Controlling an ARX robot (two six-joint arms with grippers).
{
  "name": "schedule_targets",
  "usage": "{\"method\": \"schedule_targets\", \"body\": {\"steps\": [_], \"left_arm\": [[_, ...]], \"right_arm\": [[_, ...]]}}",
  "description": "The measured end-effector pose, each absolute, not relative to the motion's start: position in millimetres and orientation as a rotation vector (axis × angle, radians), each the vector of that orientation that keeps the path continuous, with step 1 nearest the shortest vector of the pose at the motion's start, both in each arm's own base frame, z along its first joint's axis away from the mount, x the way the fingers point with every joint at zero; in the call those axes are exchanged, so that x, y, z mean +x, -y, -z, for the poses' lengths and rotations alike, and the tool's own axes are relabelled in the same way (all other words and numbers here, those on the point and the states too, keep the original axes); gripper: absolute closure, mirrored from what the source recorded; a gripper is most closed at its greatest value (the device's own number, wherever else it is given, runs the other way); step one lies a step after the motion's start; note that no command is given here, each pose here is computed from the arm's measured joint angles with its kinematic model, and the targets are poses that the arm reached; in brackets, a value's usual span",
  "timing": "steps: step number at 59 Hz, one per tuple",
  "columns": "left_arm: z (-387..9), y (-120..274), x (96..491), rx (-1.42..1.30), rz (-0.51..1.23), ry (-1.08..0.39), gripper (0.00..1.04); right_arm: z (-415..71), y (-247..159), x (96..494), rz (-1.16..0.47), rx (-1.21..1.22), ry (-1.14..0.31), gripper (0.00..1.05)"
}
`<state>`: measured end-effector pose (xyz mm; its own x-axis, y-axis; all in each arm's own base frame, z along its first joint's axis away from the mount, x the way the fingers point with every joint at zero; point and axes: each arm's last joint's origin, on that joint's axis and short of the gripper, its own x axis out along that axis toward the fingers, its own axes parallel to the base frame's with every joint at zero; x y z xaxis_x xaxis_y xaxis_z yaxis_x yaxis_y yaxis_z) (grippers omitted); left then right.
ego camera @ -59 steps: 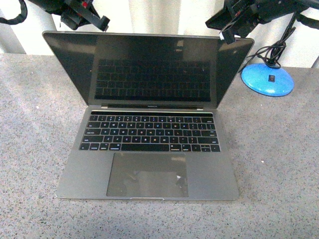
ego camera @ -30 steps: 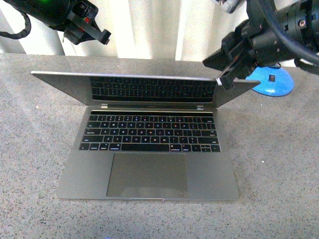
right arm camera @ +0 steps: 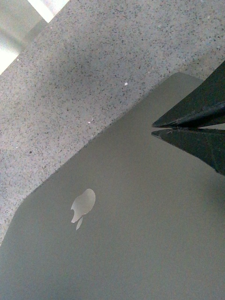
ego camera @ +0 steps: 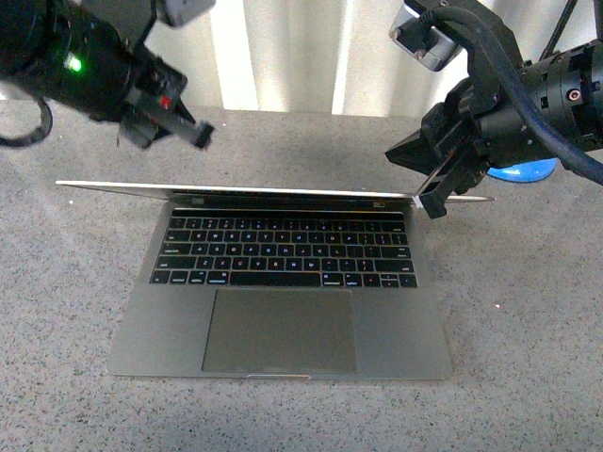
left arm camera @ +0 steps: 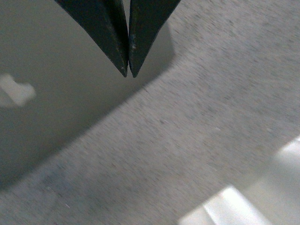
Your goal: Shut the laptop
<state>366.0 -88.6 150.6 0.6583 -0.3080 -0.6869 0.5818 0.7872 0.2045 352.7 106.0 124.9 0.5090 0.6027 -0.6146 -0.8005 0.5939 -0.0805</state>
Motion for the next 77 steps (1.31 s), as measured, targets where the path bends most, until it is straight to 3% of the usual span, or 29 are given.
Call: {"method": "schedule_targets", "body": {"steps": [77], "left_arm": [[-119.4, 88.7, 328.5, 0.343, 0.514, -0.725, 1.01]], "right_arm": [[-108.2, -109.8, 332.1, -0.877, -0.347, -0.634, 1.04]]}}
